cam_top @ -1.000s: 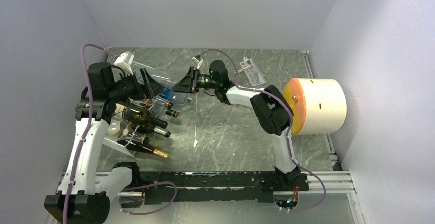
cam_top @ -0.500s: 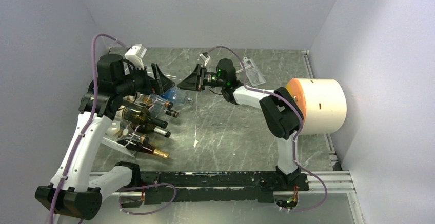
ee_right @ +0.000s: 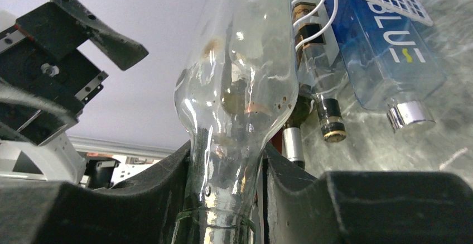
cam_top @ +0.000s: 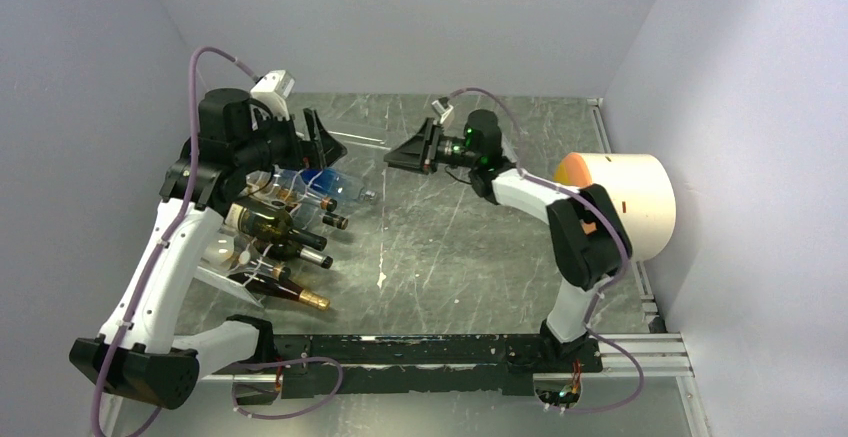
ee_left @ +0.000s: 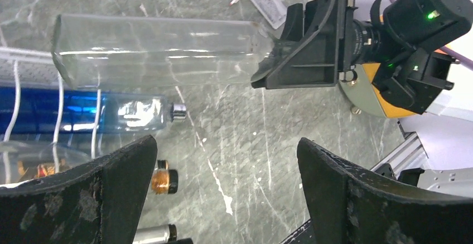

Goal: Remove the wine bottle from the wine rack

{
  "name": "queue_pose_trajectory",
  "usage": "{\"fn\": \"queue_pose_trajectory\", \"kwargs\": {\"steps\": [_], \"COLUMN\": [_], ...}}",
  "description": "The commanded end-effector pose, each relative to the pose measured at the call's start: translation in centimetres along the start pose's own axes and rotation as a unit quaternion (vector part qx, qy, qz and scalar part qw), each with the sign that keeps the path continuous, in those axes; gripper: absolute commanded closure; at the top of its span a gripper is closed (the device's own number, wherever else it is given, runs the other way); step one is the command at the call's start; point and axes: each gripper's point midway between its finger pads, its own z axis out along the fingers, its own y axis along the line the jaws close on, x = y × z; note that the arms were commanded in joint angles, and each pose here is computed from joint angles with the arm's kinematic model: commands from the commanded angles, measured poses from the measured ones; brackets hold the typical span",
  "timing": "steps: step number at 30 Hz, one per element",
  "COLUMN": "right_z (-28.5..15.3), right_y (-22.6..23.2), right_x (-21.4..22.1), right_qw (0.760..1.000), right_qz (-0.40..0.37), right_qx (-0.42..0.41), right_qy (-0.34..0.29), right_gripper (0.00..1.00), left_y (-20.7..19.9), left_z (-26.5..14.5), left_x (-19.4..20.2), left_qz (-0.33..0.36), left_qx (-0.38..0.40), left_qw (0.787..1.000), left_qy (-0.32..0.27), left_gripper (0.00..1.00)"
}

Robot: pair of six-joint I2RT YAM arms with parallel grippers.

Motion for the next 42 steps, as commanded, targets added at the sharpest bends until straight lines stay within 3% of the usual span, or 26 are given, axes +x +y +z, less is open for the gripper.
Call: {"fn": "queue_pose_trajectory", "kwargs": {"steps": [1,8,12,15,22,26,30,35,38,42], "right_z": [-3.3,-8.8,-11.6,-13.7,-17.1,-17.9,-18.2,-18.4,-18.4,-18.5], "right_y": [3.0,2.3,1.3,0.5,-0.4,-0.6,-1.0,-0.9,-0.2,0.2], "right_x": [-1.0,0.9,3.5,5.5,9.0,9.6,9.8,10.1,10.3,11.3], "right_qw": [0.998,0.99,0.979,0.971,0.955,0.948,0.946,0.943,0.946,0.946], "right_qz": [-0.061,-0.064,-0.068,-0.062,-0.062,-0.078,-0.094,-0.101,-0.103,-0.107], "right_qx": [0.014,0.12,0.179,0.211,0.262,0.278,0.279,0.281,0.271,0.268], "right_qy": [0.008,0.034,0.066,0.089,0.121,0.133,0.139,0.145,0.145,0.15], "right_gripper": [1.0,1.0,1.0,1.0,1.0,1.0,1.0,1.0,1.0,1.0], "left_y": [-2.9,-5.9,-8.3,-11.0,-14.6,-16.1,-16.9,-15.9,-14.6,-14.2], "left_z": [1.2,5.1,6.6,7.8,9.7,8.6,8.2,11.1,13.3,14.8], "left_x": [-1.9,-1.6,-0.4,2.0,8.5,12.0,15.4,19.9,20.1,19.7], "left_qz": [0.03,0.125,0.149,0.175,0.222,0.247,0.27,0.297,0.315,0.31], "left_qx": [0.043,0.075,0.165,0.264,0.382,0.436,0.455,0.414,0.362,0.339], "left_qw": [0.999,0.989,0.975,0.948,0.896,0.864,0.848,0.856,0.874,0.885], "left_qy": [-0.015,-0.015,-0.011,-0.013,0.045,0.039,0.031,0.079,0.078,0.074], "left_gripper": [0.0,0.01,0.01,0.01,0.03,0.01,0.0,0.0,0.05,0.04]}}
